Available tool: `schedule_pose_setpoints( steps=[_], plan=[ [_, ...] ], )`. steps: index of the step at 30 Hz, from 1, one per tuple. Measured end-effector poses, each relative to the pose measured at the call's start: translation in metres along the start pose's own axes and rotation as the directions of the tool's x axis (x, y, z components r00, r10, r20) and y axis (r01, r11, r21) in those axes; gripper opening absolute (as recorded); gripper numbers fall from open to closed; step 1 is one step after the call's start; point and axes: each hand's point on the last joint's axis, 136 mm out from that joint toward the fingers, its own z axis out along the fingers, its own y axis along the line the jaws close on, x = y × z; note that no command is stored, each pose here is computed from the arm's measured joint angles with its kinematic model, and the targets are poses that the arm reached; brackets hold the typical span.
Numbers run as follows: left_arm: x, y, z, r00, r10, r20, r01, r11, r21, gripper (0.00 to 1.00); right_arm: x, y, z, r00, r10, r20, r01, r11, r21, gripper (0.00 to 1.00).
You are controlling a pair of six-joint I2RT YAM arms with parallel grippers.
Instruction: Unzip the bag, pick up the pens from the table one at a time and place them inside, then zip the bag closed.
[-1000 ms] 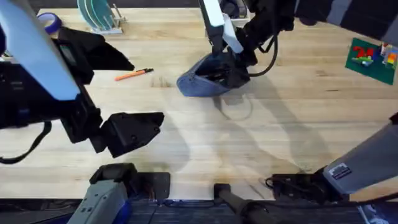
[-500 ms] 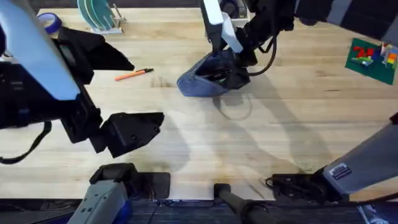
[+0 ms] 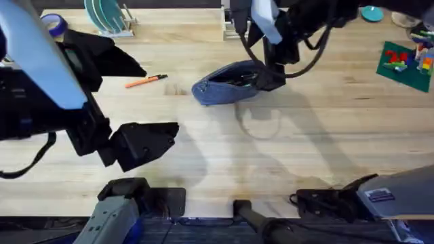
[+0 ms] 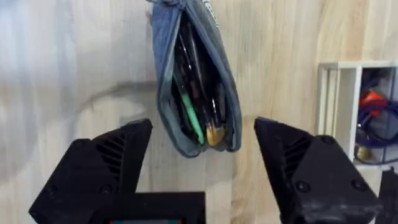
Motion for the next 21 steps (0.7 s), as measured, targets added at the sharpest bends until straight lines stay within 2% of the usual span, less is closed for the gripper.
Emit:
schedule_pose_setpoints(
  steps=[5,12,15,16,21],
  plan=[
    [0.0,0.0,0.0,1.0,0.0,0.0,0.0,1.0,0.0,0.994,-0.004,0.001,-0.02,0.997,0.077,0.015,-0.078,0.996,0.037,0.997],
    [0.0,0.0,0.0,1.0,0.0,0.0,0.0,1.0,0.0,0.994,0.002,-0.007,-0.048,0.964,0.26,0.052,-0.265,0.958,0.108,0.997],
    [0.0,0.0,0.0,1.0,0.0,0.0,0.0,1.0,0.0,0.994,0.01,-0.008,-0.057,0.942,0.331,0.05,-0.335,0.931,0.148,0.997],
    [0.0,0.0,0.0,1.0,0.0,0.0,0.0,1.0,0.0,0.995,0.024,-0.002,-0.061,0.92,0.392,0.022,-0.389,0.903,0.184,0.997],
    [0.0,0.0,0.0,1.0,0.0,0.0,0.0,1.0,0.0,0.995,0.046,0.01,-0.065,0.872,0.489,-0.004,-0.476,0.851,0.222,0.997]
  ],
)
